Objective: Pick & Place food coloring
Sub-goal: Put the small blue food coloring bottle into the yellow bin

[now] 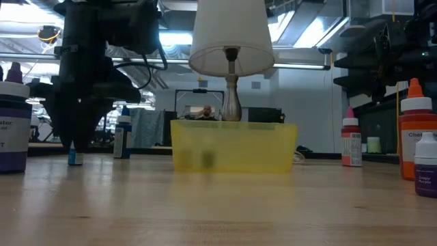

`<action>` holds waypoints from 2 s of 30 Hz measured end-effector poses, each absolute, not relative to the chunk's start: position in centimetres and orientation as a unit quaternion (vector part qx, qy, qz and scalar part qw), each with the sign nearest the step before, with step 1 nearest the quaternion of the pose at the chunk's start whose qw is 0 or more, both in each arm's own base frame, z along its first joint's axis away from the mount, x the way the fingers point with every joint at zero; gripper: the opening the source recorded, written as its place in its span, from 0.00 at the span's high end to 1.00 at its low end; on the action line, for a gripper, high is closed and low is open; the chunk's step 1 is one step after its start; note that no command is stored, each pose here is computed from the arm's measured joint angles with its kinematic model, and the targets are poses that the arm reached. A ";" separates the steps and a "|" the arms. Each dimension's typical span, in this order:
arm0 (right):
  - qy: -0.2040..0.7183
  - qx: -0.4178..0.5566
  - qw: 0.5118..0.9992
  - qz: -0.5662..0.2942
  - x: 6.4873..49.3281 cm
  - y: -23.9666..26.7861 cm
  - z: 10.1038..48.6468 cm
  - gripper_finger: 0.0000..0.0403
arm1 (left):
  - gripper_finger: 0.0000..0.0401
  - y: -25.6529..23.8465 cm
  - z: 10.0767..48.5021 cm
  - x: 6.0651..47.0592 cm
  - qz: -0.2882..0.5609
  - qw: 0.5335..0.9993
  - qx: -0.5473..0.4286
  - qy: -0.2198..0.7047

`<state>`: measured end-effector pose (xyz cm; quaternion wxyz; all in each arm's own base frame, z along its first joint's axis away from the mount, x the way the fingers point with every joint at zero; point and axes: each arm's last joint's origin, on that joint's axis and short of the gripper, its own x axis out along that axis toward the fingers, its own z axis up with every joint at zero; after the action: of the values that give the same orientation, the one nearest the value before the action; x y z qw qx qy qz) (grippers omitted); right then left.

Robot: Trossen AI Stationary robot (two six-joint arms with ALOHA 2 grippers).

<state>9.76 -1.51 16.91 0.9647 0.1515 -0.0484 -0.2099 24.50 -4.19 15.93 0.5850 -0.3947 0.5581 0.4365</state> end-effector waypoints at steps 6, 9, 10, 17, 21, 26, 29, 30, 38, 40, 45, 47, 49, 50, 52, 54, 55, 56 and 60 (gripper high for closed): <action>-0.048 0.151 0.965 -0.210 9.8 -1.5 16.9 0.30 | 0.83 -4.2 16.2 24.7 0.427 0.593 -0.391 0.560; -0.048 0.151 0.965 -0.210 9.8 -1.5 16.9 0.30 | 0.83 -4.2 16.9 25.1 0.421 0.603 -0.392 0.552; -0.049 0.152 0.965 -0.210 9.8 -1.5 16.9 0.30 | 0.83 -4.1 17.2 25.2 0.420 0.608 -0.393 0.548; -0.048 0.151 0.965 -0.210 9.8 -1.5 16.9 0.30 | 0.84 -3.8 20.3 26.4 0.388 0.649 -0.396 0.521; -0.048 0.151 0.965 -0.210 9.8 -1.5 16.9 0.30 | 0.84 -3.6 22.4 27.3 0.371 0.673 -0.382 0.513; -0.048 0.151 0.965 -0.210 9.8 -1.5 16.9 0.30 | 0.84 -3.1 25.2 28.6 0.336 0.711 -0.369 0.495; -0.048 0.151 0.965 -0.210 9.8 -1.5 16.9 0.30 | 0.84 -2.7 26.7 29.5 0.316 0.732 -0.361 0.484; -0.048 0.151 0.965 -0.210 9.8 -1.5 16.9 0.30 | 0.84 -2.6 27.0 29.8 0.310 0.738 -0.357 0.482; -0.048 0.151 0.965 -0.210 9.8 -1.5 16.9 0.30 | 0.84 -1.7 28.8 32.8 0.258 0.773 -0.311 0.489; -0.048 0.151 0.965 -0.210 9.8 -1.5 16.9 0.30 | 0.84 -1.5 29.1 33.7 0.237 0.781 -0.299 0.495; -0.048 0.151 0.965 -0.210 9.8 -1.5 16.9 0.30 | 0.84 -0.9 29.0 36.3 0.190 0.795 -0.254 0.518; -0.048 0.151 0.965 -0.210 9.8 -1.5 16.9 0.30 | 0.84 -0.6 28.8 37.2 0.171 0.798 -0.237 0.527; -0.048 0.151 0.965 -0.210 9.8 -1.5 16.9 0.30 | 0.84 -0.4 28.4 38.1 0.155 0.800 -0.221 0.536; -0.048 0.151 0.965 -0.210 9.8 -1.5 16.9 0.30 | 0.84 -0.3 28.0 38.5 0.146 0.800 -0.214 0.542; -0.048 0.151 0.965 -0.210 9.8 -1.5 16.9 0.30 | 0.84 -0.4 27.4 39.1 0.131 0.798 -0.198 0.554; -0.048 0.151 0.965 -0.210 9.8 -1.5 16.9 0.30 | 0.84 -0.4 26.7 39.8 0.118 0.796 -0.187 0.563; -0.048 0.151 0.965 -0.210 9.8 -1.5 16.9 0.30 | 0.84 -0.5 26.3 39.9 0.113 0.793 -0.182 0.570; -0.048 0.151 0.965 -0.210 9.8 -1.5 16.9 0.30 | 0.84 -0.6 25.8 40.2 0.109 0.790 -0.176 0.577; -0.048 0.151 0.965 -0.210 9.8 -1.5 16.9 0.30 | 0.84 -1.1 24.0 41.0 0.095 0.781 -0.153 0.598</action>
<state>9.76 -1.52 16.91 0.9647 0.1515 -0.0483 -0.2100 40.97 -1.14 24.01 0.7808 -0.1530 0.5983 0.0948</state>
